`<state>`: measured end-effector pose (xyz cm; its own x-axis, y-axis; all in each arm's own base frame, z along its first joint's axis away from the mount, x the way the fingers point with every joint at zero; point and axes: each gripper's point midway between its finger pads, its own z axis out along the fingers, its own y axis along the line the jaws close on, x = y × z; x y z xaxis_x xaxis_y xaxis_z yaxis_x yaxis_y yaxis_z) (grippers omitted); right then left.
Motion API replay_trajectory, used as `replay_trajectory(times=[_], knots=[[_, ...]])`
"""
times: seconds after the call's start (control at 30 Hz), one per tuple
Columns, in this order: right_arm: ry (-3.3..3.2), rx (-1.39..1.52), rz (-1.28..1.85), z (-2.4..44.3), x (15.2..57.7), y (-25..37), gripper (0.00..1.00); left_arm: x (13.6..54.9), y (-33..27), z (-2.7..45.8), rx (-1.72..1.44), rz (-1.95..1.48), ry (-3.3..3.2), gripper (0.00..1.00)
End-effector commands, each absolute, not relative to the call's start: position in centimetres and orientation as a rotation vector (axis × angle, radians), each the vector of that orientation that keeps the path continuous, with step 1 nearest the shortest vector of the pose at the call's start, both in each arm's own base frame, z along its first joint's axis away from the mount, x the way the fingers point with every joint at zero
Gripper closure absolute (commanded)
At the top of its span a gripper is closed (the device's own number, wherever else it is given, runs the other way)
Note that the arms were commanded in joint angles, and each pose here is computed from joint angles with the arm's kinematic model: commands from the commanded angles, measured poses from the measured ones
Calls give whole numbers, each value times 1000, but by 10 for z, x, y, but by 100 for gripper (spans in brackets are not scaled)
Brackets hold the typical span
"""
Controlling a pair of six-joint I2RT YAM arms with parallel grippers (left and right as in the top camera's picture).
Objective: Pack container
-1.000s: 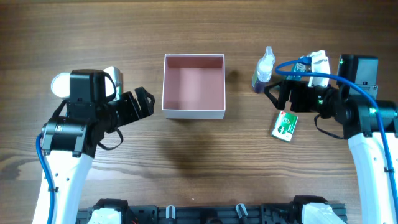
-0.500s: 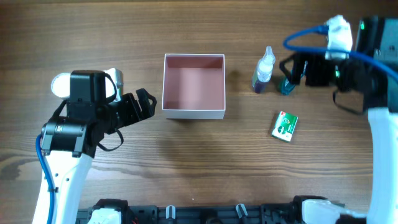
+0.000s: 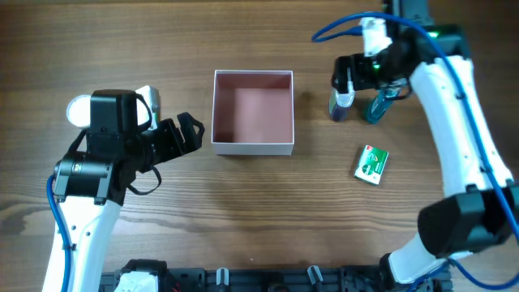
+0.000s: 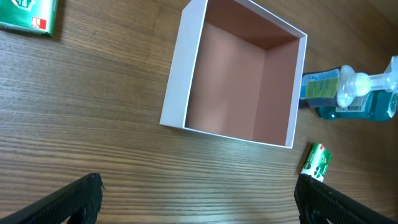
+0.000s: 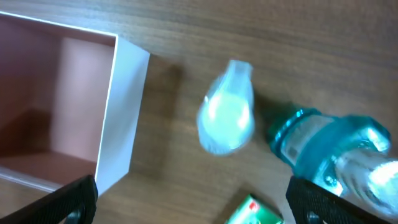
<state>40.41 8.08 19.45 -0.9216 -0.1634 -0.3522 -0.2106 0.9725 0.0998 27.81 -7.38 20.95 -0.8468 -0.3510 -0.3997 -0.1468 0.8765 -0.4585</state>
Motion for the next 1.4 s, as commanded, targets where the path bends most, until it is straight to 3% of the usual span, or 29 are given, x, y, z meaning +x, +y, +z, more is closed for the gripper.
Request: replay_trajectory(times=[0.0, 0.97, 1.13, 1.37], knots=[[2762, -297, 112, 186, 417, 86, 1, 281, -78, 219, -355, -604, 2539, 0], [2792, -126, 66, 143, 448, 82, 1, 281, -78, 218, -356, -603, 2542, 0], [2793, -102, 68, 143, 449, 82, 7, 281, -78, 219, -355, -603, 2542, 0], [2794, -101, 65, 143, 448, 82, 29, 281, -78, 219, -355, -603, 2542, 0]])
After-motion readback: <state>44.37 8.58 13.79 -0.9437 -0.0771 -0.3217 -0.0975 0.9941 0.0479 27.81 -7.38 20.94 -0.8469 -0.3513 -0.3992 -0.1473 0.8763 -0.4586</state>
